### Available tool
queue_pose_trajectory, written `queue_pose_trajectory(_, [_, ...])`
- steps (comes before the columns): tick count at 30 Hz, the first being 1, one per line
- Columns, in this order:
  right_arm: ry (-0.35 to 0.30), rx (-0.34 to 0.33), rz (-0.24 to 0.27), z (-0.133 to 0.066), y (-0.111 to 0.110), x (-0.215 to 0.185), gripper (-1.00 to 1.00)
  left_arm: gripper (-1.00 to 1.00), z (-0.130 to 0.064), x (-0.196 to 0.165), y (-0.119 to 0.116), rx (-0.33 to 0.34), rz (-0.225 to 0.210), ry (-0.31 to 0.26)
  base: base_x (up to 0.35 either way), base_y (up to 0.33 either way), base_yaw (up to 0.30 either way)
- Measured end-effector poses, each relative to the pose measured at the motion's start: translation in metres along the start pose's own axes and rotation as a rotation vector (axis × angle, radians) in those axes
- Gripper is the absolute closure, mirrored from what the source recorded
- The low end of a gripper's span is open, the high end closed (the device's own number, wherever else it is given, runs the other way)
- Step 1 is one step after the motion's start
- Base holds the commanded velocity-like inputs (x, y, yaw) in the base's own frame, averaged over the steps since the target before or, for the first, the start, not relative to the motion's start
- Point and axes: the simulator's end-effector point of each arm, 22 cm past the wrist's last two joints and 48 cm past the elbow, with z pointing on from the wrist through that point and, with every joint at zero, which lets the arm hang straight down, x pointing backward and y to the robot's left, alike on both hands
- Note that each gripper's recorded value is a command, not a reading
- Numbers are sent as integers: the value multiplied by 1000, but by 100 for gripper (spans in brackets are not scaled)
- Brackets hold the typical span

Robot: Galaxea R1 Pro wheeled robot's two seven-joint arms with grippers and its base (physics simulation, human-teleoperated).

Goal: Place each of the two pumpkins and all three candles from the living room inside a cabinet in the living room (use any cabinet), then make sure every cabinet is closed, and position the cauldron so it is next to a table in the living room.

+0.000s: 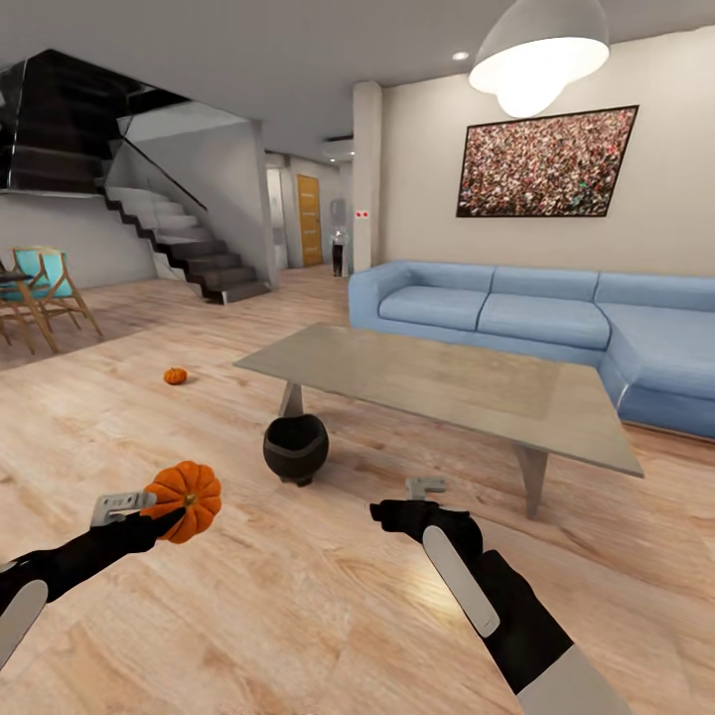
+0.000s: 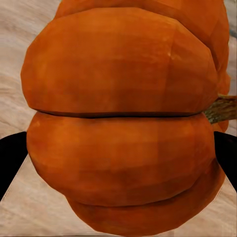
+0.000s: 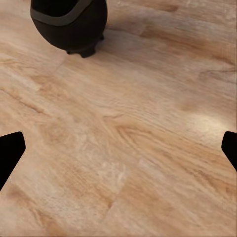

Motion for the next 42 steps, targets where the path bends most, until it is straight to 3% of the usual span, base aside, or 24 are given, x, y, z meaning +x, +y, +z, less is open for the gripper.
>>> queue_pose_trajectory(13, [-7,8,-10,0,0,-1,-100,100,0,0,1,-2,0,-1,40,11,290])
queue_pose_trajectory(42, [-1,-12,-46,0,16,4,-100,100,-2,-2,9,-17,-12,-7,290,154,241])
